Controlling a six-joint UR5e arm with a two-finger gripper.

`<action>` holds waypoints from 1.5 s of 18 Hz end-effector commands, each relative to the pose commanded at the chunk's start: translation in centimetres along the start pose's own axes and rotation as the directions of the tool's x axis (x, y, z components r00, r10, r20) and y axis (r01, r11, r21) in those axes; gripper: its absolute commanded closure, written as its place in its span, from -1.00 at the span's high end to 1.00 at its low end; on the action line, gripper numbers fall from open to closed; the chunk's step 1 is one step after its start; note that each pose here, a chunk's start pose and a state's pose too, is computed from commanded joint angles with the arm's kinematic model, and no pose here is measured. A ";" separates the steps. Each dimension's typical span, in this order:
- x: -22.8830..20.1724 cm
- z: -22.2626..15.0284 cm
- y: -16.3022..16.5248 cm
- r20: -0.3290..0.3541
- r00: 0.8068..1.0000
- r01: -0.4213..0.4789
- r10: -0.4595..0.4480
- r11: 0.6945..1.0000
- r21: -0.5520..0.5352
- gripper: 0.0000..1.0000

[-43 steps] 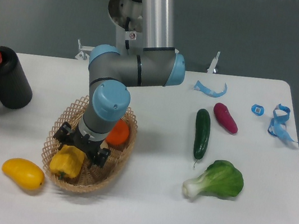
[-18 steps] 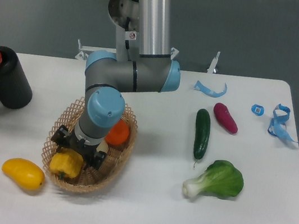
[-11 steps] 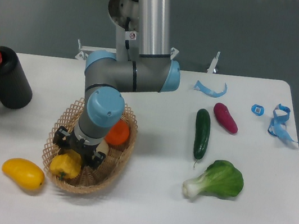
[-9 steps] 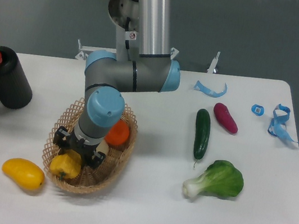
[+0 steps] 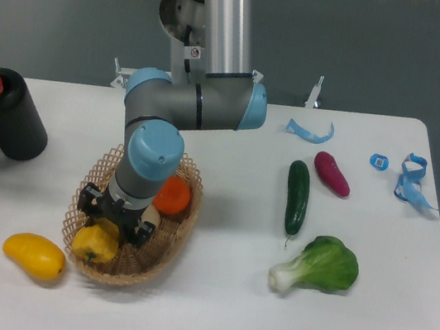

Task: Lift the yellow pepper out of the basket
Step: 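Lift the yellow pepper out of the basket and carry it beside the bok choy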

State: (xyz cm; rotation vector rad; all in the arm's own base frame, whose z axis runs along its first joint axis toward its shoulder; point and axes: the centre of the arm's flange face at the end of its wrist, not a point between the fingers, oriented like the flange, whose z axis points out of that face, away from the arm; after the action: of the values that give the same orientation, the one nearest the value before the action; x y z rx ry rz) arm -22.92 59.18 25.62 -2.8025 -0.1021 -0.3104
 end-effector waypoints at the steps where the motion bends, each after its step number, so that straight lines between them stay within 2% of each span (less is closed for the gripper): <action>1: -0.3 -0.9 -0.3 0.010 1.000 0.000 0.000 1.000 0.015 0.05; 6: -2.4 -5.0 -2.2 0.074 0.997 0.001 -0.007 0.997 0.079 0.05; 9: -3.6 -7.3 -1.9 0.150 0.988 0.006 -0.018 0.997 0.077 0.05; 12: -5.2 -10.5 -1.9 0.279 0.960 -0.031 0.015 0.998 0.052 0.05; 14: -6.3 -12.8 -1.4 0.356 0.932 -0.083 0.072 0.996 0.016 0.05; 16: -7.9 -15.8 -0.2 0.410 0.904 -0.126 0.118 0.992 -0.006 0.05; 18: -9.9 -19.3 1.1 0.451 0.885 -0.136 0.120 0.991 0.005 0.05; 21: -12.0 -23.9 2.4 0.496 0.863 -0.131 0.095 0.991 0.038 0.04; 22: -12.8 -25.3 3.0 0.501 0.861 -0.130 0.083 0.990 0.059 0.04; 24: -14.3 -26.6 4.0 0.480 0.875 -0.135 0.066 0.985 0.110 0.03; 27: -16.1 -28.4 5.6 0.494 0.867 -0.135 0.060 0.984 0.117 0.03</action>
State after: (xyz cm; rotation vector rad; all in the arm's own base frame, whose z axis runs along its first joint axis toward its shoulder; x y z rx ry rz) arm -43.76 44.19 46.55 -2.6574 -0.0912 0.4249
